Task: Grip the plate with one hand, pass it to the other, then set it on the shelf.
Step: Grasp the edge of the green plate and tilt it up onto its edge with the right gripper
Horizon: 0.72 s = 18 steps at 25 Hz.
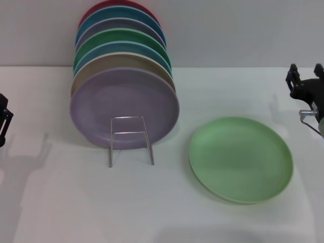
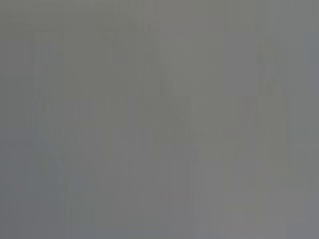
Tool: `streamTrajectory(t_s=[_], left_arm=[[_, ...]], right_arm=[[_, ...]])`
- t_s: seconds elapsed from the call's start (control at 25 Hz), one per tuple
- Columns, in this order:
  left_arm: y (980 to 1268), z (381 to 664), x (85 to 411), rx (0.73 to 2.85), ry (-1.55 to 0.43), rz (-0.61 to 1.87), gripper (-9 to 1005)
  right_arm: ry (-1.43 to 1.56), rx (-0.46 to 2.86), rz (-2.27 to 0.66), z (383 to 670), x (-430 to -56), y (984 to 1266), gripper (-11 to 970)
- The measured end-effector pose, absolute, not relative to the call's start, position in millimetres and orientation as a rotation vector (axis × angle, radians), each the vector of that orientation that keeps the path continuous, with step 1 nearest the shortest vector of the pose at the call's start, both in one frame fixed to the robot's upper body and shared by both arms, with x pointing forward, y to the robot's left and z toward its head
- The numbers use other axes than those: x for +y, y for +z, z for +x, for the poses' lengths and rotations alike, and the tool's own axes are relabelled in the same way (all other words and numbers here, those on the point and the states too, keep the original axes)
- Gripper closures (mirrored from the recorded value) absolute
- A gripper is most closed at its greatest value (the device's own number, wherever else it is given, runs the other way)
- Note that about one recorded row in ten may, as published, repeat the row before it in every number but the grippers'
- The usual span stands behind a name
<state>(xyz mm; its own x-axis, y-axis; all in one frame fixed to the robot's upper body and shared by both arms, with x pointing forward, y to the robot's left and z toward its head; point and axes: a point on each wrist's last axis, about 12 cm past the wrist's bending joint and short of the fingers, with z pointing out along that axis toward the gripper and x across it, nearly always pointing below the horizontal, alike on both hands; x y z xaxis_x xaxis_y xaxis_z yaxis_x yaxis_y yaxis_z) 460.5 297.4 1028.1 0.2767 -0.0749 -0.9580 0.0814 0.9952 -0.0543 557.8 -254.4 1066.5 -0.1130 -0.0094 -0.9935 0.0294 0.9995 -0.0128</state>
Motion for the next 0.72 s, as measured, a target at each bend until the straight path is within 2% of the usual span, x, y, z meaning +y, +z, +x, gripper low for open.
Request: streamTrajectory(t_s=[0.4,0.72], left_arm=[[1031,468,295,1.278,-0.113,0.022,166],[1030,472,293,1.292,-0.117,0.025,167]], right_arm=[[0.284,1.976,-0.052,568,-281,1107,396],[0.323,2.179,-0.242,576,-289,1147,397]])
